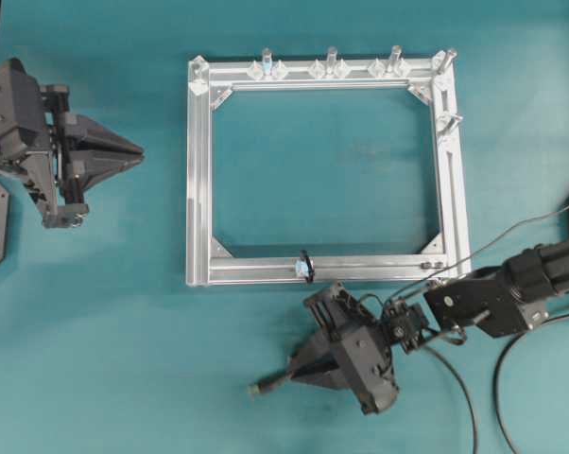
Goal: Insert the wire through the string loop located in the center.
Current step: 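Lift the USB cable with the right gripper, connector pointing forward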
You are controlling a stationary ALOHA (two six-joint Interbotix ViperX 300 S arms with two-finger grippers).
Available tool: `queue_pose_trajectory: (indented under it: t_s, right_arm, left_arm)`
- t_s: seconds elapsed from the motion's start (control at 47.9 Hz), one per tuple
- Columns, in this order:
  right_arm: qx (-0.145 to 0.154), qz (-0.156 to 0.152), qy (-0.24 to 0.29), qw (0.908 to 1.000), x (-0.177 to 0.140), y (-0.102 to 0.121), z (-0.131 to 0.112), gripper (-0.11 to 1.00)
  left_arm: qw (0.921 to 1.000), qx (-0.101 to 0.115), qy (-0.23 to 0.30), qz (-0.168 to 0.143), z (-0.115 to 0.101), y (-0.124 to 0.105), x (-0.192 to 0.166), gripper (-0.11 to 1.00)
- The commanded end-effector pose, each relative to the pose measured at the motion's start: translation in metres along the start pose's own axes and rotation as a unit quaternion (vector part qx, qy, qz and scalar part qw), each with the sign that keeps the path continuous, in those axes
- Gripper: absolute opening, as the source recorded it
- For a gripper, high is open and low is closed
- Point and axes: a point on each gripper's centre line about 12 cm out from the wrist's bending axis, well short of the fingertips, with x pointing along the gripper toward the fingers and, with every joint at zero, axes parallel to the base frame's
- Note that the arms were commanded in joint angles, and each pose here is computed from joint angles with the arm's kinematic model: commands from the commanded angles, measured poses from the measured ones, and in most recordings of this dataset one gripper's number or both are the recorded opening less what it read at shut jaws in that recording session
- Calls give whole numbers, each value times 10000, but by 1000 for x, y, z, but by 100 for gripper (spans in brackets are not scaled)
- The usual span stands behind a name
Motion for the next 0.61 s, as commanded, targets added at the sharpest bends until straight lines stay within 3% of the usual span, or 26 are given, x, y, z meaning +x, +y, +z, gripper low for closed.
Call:
queue_pose_trajectory:
  t_s: [0.0,0.042,0.584]
  right_arm:
    - [8,-40,6,10000,0,-3,7,11]
    - [15,-46,29,10000,0,-3,8,7]
    - [6,-54,-48,10000,3,-3,17,7]
  left_arm:
    - [10000,13,-83,-20,6,-1,1,17]
    - [10000,13,-83,-20,6,-1,1,17]
    - [9999,34,-82,-48,5,-2,0,17]
